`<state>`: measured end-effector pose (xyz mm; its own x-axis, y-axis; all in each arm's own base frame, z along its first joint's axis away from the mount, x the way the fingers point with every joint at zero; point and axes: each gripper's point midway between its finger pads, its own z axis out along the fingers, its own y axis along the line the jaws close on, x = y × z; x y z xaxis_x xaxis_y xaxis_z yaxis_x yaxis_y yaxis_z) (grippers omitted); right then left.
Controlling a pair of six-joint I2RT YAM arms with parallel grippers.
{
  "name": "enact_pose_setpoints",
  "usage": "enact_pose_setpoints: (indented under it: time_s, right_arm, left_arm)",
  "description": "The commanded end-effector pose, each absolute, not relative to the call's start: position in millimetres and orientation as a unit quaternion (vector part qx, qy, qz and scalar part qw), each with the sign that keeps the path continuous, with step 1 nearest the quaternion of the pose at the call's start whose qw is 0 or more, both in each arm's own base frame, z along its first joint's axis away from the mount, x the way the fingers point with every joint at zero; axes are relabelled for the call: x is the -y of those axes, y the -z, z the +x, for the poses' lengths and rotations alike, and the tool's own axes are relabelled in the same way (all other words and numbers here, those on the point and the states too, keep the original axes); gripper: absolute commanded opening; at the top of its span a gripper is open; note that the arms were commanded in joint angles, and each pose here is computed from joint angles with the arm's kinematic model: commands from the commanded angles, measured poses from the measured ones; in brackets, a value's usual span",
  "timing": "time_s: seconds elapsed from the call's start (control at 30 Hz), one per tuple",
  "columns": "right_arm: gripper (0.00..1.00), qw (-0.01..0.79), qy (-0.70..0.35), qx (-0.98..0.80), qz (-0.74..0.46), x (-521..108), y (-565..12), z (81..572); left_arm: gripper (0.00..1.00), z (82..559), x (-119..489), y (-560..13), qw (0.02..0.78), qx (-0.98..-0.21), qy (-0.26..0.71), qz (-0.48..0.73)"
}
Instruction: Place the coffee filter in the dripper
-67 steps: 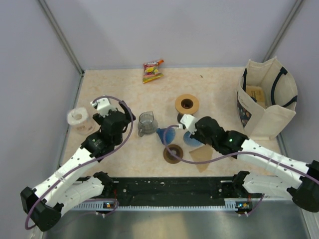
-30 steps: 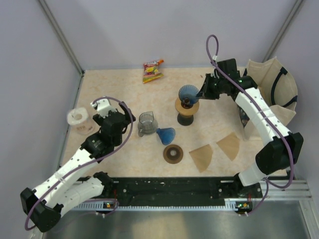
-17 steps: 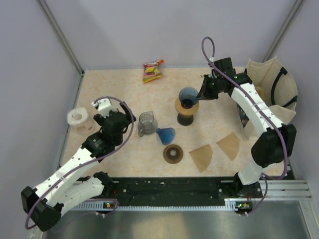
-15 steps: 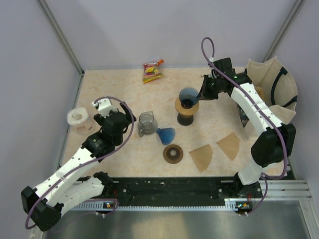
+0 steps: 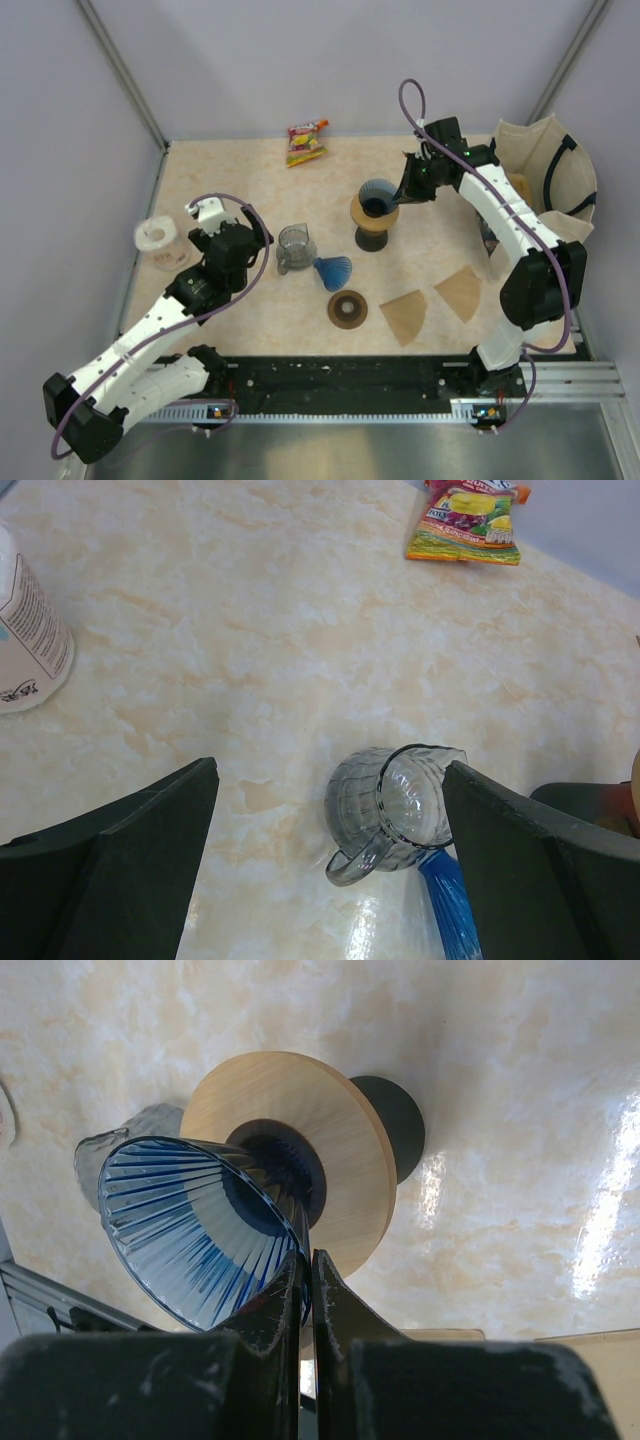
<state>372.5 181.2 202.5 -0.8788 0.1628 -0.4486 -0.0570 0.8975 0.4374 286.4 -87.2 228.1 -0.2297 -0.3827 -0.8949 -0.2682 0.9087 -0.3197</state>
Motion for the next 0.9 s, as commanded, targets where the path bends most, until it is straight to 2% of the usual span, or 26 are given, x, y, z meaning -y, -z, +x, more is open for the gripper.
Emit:
enact_pose_setpoints:
  time_s: [0.0, 0.23, 0.47, 0.73, 0.87]
  right_arm:
    - [0.0, 0.25, -0.197, -0.948, 0.029, -172.6, -197.5, 382.3]
    - [0.0, 0.24, -0.155, -0.958, 0.02, -167.0, -194.6, 380.8]
    - [0.0, 0.23, -0.116, -0.966, 0.001, -170.2, -195.3, 380.3]
    - [0.0, 0.225, -0.115, -0.968, -0.008, -172.4, -193.2, 379.8]
    - [0.0, 0.22, -0.117, -0.968, -0.011, -172.9, -190.2, 379.0]
  left_arm:
    - [0.99, 288.7, 84.6, -237.5, 0.598, -0.77, 0.052, -0.218]
    - [0.99, 289.1, 84.6, -239.2, 0.599, -0.769, 0.051, -0.217]
    - [0.99, 291.8, 102.7, -250.2, 0.592, -0.775, 0.093, -0.2]
    - [0.99, 306.7, 193.2, -305.4, 0.571, -0.767, 0.275, -0.098]
    - [0.98, 328.8, 231.9, -317.2, 0.549, -0.777, 0.302, -0.059]
